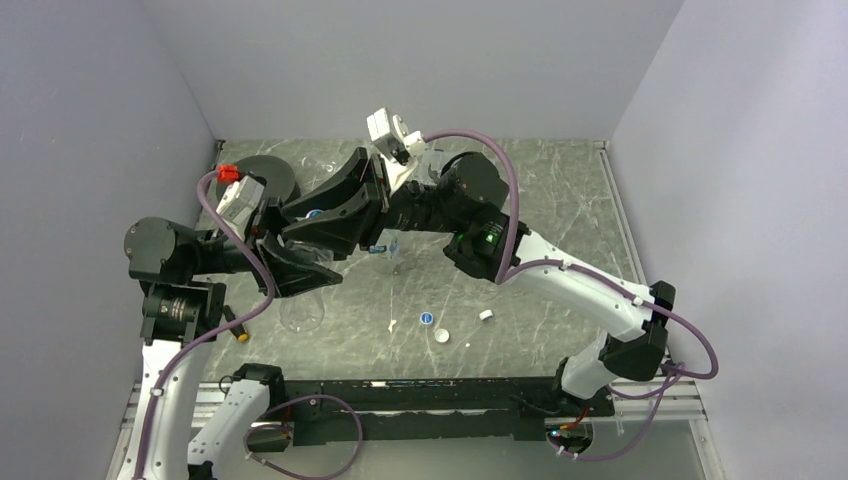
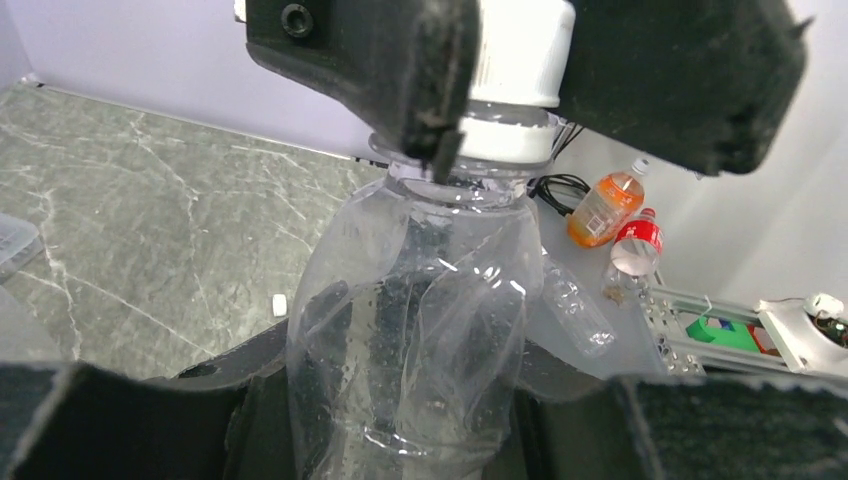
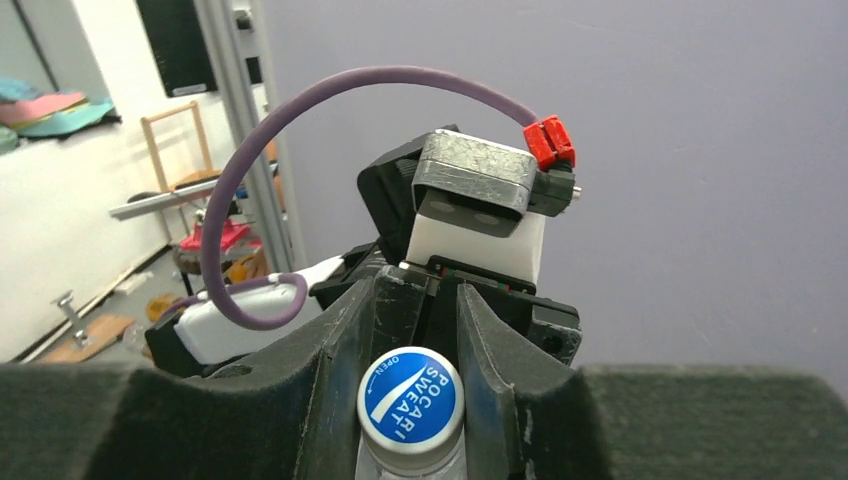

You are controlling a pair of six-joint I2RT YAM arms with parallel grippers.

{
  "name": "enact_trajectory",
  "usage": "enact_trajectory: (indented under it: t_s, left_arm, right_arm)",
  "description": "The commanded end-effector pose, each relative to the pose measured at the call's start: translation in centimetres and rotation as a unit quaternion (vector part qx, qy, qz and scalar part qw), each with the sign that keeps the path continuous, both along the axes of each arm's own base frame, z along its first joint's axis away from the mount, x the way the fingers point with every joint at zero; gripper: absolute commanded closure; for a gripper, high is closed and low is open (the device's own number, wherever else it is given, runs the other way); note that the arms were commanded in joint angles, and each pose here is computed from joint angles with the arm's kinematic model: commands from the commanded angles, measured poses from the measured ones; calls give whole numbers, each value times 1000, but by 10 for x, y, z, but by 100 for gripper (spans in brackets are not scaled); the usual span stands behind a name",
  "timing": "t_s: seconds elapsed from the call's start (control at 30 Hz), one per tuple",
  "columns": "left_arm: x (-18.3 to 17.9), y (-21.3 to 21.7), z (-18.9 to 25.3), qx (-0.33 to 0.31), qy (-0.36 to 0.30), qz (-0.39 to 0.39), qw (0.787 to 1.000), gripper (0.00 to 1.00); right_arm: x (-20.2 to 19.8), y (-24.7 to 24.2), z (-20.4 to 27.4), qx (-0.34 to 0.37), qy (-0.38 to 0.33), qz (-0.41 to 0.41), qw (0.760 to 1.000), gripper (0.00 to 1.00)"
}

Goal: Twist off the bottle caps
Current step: Unscrew the bottle cap from the plastic bottle.

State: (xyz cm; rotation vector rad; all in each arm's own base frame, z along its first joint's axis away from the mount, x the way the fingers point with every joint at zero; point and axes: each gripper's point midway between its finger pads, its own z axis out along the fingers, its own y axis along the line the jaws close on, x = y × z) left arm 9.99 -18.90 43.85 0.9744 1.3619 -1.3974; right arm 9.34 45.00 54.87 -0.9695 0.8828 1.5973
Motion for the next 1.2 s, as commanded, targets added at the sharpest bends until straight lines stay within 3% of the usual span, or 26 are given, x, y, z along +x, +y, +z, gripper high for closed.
enact_trajectory:
  t_s: [0.0,0.1,0.17,0.23,0.33,0.43,0.57,0.77,1.17]
  left_arm:
    - [2,2,26,-22,-18,26,999,100]
    - [5,2,23,-17,-27,33,999,100]
    - [10,3,18,-10,-40,50,998,100]
    - [22,6,10,5,-58,85,995,100]
    - [51,17,-8,41,-83,171,981,100]
    - [77,32,-20,77,-130,241,959,100]
    - [95,46,-33,111,-162,292,936,100]
    - [105,57,-36,126,-181,330,918,100]
    - [110,60,-39,125,-170,343,915,100]
  right_arm:
    - [-50,-35,28,30,-102,102,989,100]
    - [-31,-29,30,28,-77,48,995,97]
    - [9,-29,38,40,-17,-64,997,58]
    - [42,-36,41,52,36,-158,985,30]
    - [81,-52,36,68,112,-269,954,10]
    - [95,-48,28,49,142,-317,936,2]
    - [109,-29,10,-18,179,-361,915,1]
    - [115,-12,-5,-50,209,-362,907,13]
    - [109,9,-29,-61,263,-323,907,36]
